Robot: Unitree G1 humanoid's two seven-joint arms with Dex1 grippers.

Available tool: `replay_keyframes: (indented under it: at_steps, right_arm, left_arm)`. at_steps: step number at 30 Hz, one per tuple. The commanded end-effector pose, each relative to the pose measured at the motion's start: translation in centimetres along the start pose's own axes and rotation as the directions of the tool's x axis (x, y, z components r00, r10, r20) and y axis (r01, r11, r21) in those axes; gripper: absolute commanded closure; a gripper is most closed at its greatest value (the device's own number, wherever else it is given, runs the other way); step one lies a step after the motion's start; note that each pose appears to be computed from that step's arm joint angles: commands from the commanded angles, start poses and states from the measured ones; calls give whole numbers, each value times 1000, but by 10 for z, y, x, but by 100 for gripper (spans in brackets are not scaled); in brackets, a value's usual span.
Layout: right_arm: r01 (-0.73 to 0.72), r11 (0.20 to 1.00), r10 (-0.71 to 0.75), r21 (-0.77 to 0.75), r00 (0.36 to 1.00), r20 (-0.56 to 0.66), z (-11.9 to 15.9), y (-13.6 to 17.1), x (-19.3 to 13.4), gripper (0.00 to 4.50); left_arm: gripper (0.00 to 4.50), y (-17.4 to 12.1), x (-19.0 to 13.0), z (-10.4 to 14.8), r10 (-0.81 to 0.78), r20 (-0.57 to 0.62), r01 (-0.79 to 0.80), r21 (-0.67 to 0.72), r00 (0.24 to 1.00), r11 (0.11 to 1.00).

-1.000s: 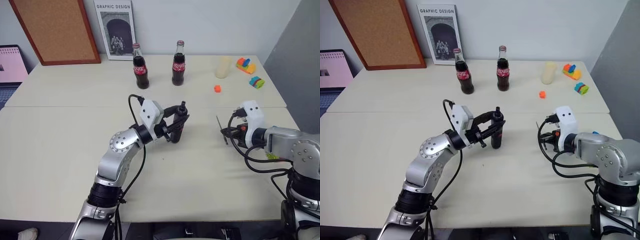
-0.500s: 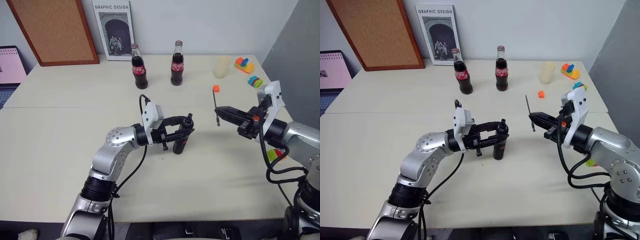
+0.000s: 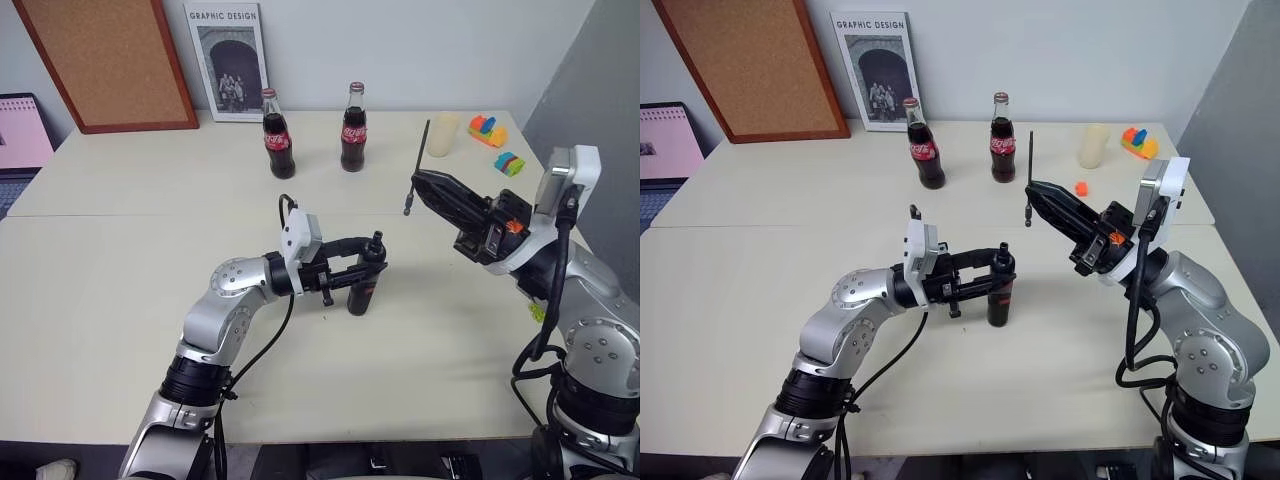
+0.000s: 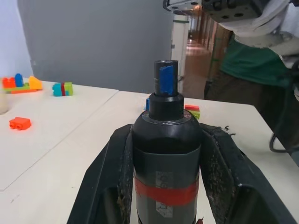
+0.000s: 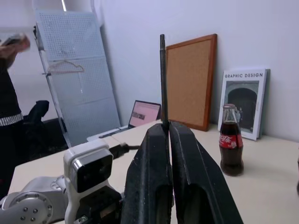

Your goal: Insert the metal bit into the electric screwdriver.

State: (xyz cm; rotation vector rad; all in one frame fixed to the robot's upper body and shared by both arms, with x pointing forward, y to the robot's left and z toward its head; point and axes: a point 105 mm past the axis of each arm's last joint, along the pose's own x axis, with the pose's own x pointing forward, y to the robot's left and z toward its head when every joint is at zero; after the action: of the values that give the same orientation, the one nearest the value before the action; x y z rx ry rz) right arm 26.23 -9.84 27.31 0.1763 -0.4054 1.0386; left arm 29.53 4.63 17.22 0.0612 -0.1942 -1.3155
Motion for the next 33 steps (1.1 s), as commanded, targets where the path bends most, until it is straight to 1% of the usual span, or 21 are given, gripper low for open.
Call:
replay_keyframes:
  at_steps: [1, 16, 33]
  right_arm:
    - [-32, 999, 33, -34, 998, 44, 3, 6, 3, 450]
    - [-141, 990, 142, -31, 989, 42, -17, 25, 13, 450]
    - [-134, 990, 135, -53, 991, 12, -28, 26, 16, 450]
  left_arm:
    - [287, 2, -9, 0, 38, -26, -37, 32, 999, 999]
    - [287, -4, -14, 3, 28, -45, -27, 24, 999, 999]
    - [287, -9, -15, -4, 15, -47, -14, 24, 999, 1000]
